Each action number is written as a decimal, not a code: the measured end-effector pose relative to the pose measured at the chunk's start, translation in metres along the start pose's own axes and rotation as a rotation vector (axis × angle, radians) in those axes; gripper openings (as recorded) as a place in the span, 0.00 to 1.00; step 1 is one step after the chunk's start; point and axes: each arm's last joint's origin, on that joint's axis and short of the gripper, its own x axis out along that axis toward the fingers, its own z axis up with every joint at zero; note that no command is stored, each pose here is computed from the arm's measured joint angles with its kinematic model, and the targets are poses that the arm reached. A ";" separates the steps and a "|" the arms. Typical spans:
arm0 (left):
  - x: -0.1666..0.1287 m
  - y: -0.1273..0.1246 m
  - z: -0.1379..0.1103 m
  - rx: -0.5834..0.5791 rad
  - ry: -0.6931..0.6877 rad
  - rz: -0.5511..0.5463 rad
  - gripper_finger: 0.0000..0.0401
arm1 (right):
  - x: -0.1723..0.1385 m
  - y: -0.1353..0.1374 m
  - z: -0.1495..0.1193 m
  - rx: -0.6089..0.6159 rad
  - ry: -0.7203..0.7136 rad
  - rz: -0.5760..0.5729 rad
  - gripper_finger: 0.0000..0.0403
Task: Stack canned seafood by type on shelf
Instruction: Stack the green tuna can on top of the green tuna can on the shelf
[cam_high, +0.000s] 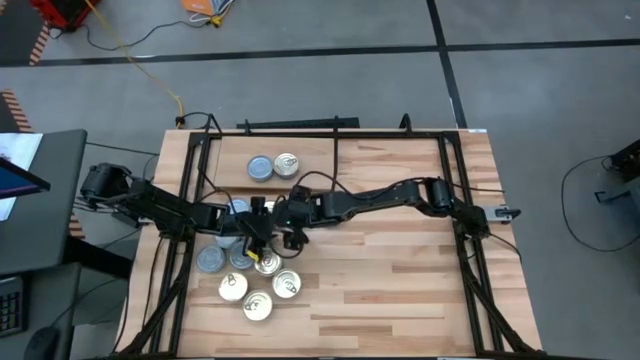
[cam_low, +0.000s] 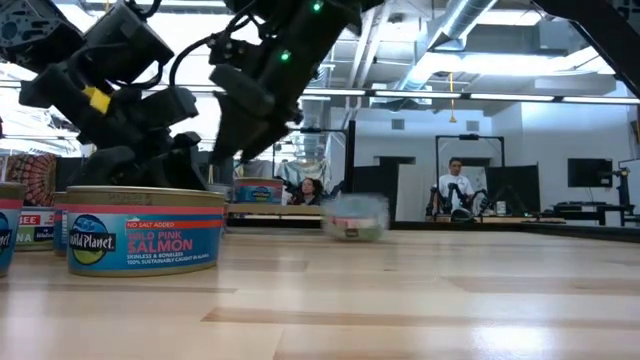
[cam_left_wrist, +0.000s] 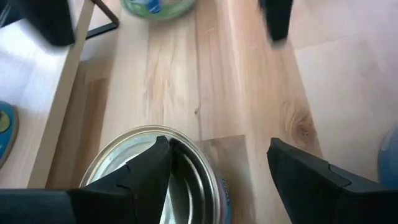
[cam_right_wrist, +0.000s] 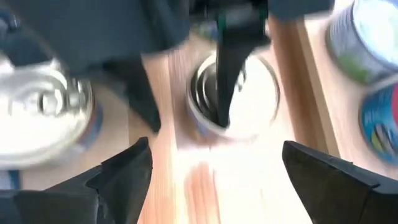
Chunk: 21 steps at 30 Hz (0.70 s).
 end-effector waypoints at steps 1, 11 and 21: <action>0.000 0.000 -0.001 0.002 0.006 0.001 0.63 | -0.003 0.001 -0.002 0.000 0.037 0.001 0.95; -0.008 0.002 -0.002 -0.052 0.022 -0.004 0.63 | -0.025 -0.007 -0.047 0.078 0.549 -0.141 0.94; -0.033 0.003 -0.003 -0.141 0.021 -0.085 0.63 | 0.006 -0.010 -0.097 0.092 0.693 -0.210 0.86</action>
